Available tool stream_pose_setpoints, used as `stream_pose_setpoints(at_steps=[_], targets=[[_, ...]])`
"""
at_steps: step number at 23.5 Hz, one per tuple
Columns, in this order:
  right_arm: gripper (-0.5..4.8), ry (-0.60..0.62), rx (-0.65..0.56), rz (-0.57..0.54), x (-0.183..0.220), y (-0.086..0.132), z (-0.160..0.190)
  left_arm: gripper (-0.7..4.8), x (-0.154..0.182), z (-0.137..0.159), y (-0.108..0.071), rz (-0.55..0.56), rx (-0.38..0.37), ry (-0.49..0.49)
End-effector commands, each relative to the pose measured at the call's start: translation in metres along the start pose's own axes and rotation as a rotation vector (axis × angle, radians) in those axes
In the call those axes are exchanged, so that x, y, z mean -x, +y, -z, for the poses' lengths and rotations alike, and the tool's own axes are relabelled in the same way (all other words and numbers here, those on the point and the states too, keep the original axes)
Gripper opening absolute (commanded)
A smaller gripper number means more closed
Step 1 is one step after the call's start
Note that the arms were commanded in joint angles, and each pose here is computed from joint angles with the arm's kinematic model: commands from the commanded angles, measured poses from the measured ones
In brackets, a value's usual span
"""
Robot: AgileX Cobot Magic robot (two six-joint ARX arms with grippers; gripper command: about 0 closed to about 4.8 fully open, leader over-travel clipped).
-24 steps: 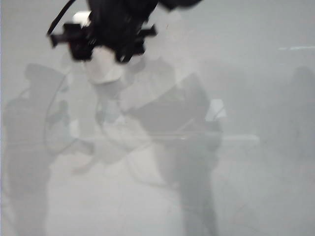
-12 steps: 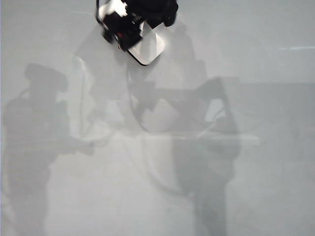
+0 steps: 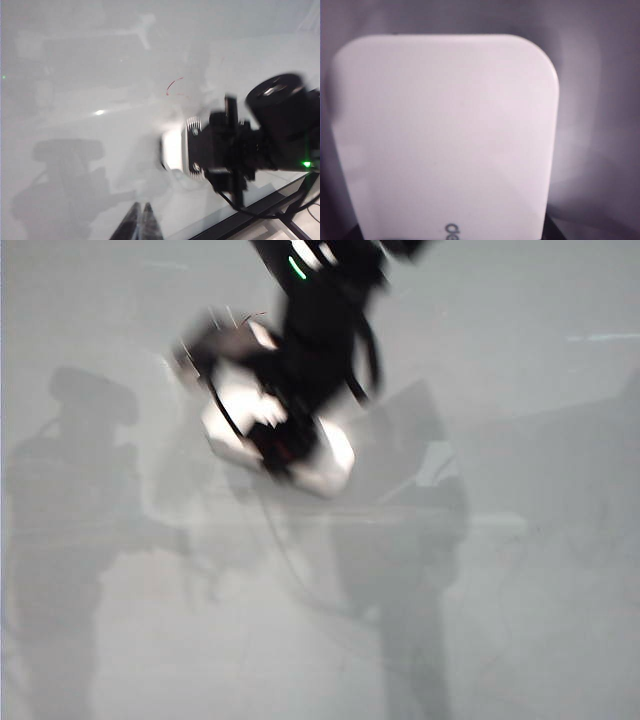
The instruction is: Grab the whiteboard eraser that is attached to the surface of the whiteboard and use it to clean the writing on the whiteboard.
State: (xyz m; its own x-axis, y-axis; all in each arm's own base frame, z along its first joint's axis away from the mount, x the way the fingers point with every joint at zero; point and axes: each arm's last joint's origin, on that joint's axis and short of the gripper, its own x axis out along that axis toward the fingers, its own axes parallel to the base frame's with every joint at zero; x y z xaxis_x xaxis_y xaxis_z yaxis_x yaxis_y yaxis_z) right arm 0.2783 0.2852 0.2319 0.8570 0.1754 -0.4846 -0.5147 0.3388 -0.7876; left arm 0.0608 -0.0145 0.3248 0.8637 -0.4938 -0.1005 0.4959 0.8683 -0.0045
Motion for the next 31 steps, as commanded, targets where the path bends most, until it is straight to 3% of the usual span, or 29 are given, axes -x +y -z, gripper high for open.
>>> stream_pose_setpoints(at_steps=[1,4,9,15,21,29,31], targets=[[1.66,0.037,0.073,0.207,0.024,-0.024,-0.012,-0.06,0.001,-0.003,0.000,-0.002,-0.010,-0.016],[1.68,0.105,0.148,0.301,0.057,-0.032,-0.020,-0.06,0.001,-0.003,0.001,-0.030,-0.010,-0.014],[1.71,0.060,0.145,0.332,0.086,-0.041,-0.027,-0.06,0.001,-0.003,0.001,-0.037,-0.011,-0.014],[1.71,0.008,0.253,0.357,0.074,-0.046,-0.031,-0.06,0.001,-0.003,0.001,-0.041,-0.013,-0.014],[1.71,0.008,0.285,0.343,0.043,-0.042,-0.046,-0.06,0.001,-0.003,0.001,-0.048,-0.013,-0.013],[1.71,0.089,0.324,0.260,0.012,-0.014,-0.048,-0.06,0.001,-0.003,0.001,-0.063,-0.038,-0.011],[1.71,0.179,0.333,0.312,0.016,-0.016,-0.047,-0.06,0.001,-0.003,0.002,-0.065,-0.039,-0.011]])
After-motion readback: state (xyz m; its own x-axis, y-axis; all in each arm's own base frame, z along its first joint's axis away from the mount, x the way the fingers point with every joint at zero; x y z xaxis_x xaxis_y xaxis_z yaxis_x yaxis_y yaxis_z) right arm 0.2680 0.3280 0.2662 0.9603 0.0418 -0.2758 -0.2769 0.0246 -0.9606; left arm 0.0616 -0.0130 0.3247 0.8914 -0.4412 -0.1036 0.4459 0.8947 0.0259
